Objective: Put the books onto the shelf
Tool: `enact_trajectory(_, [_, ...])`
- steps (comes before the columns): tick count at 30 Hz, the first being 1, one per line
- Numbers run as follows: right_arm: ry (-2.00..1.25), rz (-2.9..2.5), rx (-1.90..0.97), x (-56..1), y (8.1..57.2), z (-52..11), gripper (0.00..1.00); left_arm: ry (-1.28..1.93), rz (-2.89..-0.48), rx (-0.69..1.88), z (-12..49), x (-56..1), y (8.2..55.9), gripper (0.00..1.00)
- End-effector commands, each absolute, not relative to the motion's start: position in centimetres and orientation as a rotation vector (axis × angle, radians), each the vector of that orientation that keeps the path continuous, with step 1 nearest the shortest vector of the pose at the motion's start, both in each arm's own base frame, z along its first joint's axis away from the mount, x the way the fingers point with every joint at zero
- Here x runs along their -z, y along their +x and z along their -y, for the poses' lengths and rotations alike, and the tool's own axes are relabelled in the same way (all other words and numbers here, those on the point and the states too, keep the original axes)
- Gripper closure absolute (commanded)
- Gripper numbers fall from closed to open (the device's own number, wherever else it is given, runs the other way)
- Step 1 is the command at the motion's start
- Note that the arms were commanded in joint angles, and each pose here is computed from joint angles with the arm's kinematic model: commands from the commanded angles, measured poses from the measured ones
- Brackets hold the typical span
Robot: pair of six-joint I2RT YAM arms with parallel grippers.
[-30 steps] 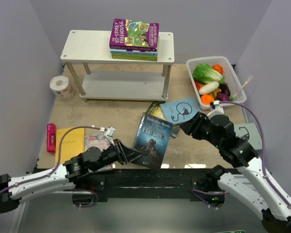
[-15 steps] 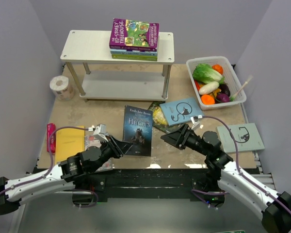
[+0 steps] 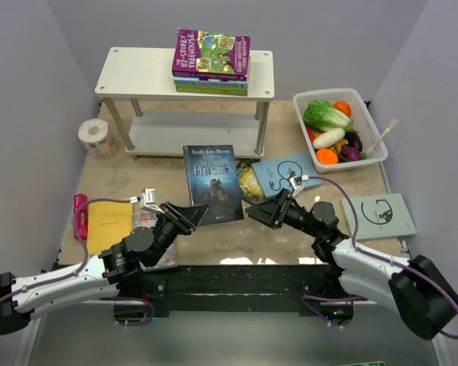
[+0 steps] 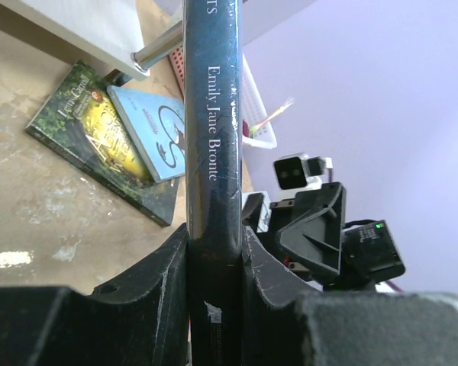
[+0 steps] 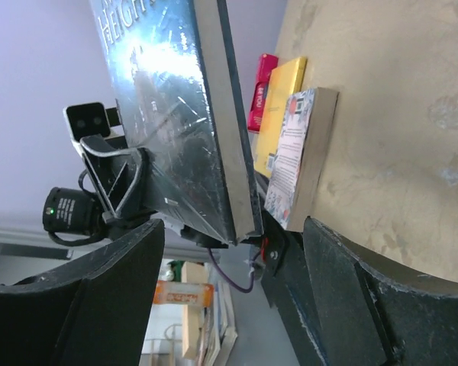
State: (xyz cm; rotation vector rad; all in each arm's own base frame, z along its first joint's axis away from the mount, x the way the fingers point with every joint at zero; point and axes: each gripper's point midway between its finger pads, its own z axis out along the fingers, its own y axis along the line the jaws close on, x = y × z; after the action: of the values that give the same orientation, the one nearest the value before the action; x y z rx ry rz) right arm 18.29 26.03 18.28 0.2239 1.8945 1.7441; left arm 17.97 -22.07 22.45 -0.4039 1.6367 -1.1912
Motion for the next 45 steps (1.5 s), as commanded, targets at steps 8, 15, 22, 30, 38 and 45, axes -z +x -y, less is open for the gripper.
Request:
enact_trajectory(8, [0.077, -1.698, -1.951, -23.4, 18.0, -28.6, 0.23, -0.519, -1.296, 1.396, 22.6, -31.9, 19.2, 1.0])
enact_trajectory(15, [0.108, -1.637, -1.974, -24.1, 19.9, -29.8, 0.28, -0.497, -1.324, 1.492, 25.0, -30.2, 18.9, 1.0])
enact_trajectory(22, [0.056, -1.444, -2.197, -26.8, 19.8, -30.6, 1.0, -0.418, -1.438, 1.517, 27.0, -27.5, 18.1, 1.0])
enact_trajectory(30, [-0.161, -1.679, -2.256, -25.9, 17.0, -30.7, 1.0, -0.423, -1.542, 1.322, 22.2, -24.6, 18.3, 0.2])
enact_trajectory(38, [-0.378, -2.023, -1.928, -25.3, 15.8, -28.4, 1.0, -0.387, -1.49, 1.293, 18.3, -24.4, 17.5, 0.05])
enact_trajectory(45, [-0.619, -2.034, -1.813, -28.9, 13.2, -26.9, 1.0, -0.286, -1.456, 1.366, 19.7, -25.4, 16.6, 0.09])
